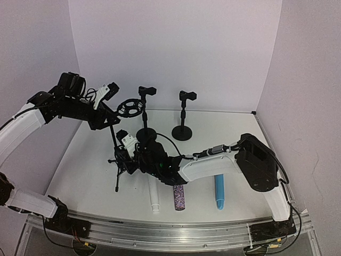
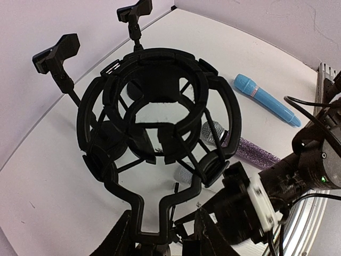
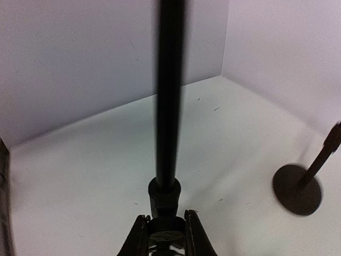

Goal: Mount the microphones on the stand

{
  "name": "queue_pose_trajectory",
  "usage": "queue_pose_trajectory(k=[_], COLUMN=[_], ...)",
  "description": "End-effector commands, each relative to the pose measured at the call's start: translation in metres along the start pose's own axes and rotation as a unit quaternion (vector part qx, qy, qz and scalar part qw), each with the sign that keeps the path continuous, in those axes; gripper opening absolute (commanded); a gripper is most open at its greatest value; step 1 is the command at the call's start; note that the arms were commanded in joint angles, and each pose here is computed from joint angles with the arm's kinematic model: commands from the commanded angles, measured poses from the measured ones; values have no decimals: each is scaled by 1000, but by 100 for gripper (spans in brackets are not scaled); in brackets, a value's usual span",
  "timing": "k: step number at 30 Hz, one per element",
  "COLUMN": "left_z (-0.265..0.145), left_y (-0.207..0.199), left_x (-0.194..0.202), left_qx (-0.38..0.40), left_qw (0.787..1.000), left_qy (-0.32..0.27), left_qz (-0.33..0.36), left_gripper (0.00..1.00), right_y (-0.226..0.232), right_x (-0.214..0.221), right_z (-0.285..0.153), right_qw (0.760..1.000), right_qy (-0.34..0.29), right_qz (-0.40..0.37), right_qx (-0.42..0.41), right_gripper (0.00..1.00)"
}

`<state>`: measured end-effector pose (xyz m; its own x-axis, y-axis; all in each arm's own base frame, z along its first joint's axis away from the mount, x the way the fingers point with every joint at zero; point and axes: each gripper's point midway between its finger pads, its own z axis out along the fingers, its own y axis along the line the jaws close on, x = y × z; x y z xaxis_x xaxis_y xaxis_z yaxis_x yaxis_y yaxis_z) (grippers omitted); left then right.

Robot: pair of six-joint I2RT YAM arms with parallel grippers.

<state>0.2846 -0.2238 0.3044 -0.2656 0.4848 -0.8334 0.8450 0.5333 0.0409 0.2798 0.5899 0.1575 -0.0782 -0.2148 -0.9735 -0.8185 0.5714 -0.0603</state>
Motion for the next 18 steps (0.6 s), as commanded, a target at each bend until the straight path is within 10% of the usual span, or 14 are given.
queue_pose_trajectory(k=[1, 7, 15, 18], left_z=[-15, -14, -14, -14], left_y=[-2, -2, -1, -1], left_x=[-36, -36, -38, -38], left_qx=[-1, 2, 0, 0], left_qw=[998, 998, 998, 998], left_qy=[-54, -54, -55, -56], left_qz=[26, 24, 23, 21], left_gripper=[0, 0, 0, 0], right_y=[-3, -24, -35, -36], right_x=[-14, -31, -31, -48], right_z=[-4, 3, 30, 32], right_qw=[936, 803, 556, 514], right_qy=[1, -68, -119, -148], right_qz=[350, 591, 820, 842], right_qx=[-35, -34, -59, -72], right_gripper=[0, 0, 0, 0])
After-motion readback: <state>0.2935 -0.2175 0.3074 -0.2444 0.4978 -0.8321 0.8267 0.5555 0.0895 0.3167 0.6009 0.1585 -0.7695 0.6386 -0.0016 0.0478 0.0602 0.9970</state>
